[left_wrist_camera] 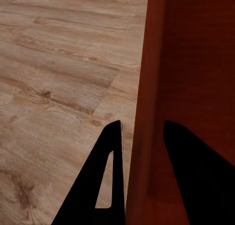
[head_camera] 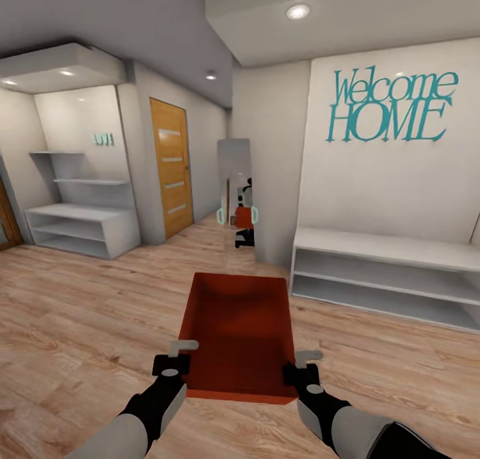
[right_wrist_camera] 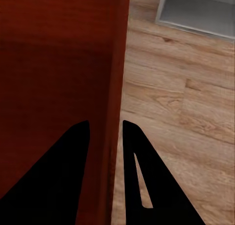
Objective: Move the two storage containers from the living room to the garage. In the garage, place one container on the floor and stack the other container on top of it (either order is fine).
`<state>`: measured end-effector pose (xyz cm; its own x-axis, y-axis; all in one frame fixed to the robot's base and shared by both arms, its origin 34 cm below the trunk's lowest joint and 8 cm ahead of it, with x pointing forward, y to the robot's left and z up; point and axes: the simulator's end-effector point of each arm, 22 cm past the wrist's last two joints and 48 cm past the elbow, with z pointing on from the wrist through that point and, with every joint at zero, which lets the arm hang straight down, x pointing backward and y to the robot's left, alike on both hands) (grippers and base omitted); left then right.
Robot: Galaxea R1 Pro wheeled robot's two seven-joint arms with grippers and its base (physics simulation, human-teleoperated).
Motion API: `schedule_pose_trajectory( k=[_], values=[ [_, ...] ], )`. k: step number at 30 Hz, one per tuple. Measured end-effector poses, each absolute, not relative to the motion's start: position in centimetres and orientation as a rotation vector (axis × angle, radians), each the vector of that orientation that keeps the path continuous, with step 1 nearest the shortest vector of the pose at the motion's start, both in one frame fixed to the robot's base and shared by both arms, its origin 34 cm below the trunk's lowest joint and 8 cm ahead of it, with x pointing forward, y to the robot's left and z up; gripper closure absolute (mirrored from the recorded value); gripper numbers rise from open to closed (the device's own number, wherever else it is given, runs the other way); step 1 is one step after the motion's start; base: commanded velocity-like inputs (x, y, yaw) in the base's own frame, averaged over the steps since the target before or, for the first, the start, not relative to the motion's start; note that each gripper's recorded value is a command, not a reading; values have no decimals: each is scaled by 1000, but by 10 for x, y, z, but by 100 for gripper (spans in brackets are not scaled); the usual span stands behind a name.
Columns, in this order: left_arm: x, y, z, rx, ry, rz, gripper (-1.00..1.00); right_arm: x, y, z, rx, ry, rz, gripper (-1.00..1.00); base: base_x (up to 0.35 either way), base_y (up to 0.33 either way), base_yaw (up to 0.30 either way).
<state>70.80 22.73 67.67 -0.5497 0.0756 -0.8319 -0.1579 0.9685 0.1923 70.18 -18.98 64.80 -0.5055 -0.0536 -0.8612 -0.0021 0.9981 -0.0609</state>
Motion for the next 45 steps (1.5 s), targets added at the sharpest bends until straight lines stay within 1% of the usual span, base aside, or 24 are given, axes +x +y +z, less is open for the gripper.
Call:
schedule_pose_trajectory(
  k=[10, 13, 45],
  values=[
    [708, 227, 676, -58, 2133, 301, 100, 702, -190, 648, -40, 2101, -63, 100, 321, 0, 267],
    [708, 227, 677, -58, 2132, 301, 100, 702, -190, 648, -39, 2100, -63, 100, 321, 0, 119],
    [708, 227, 677, -56, 2132, 301, 100, 701, -190, 648, -38, 2099, -64, 100, 321, 0, 3]
  ],
)
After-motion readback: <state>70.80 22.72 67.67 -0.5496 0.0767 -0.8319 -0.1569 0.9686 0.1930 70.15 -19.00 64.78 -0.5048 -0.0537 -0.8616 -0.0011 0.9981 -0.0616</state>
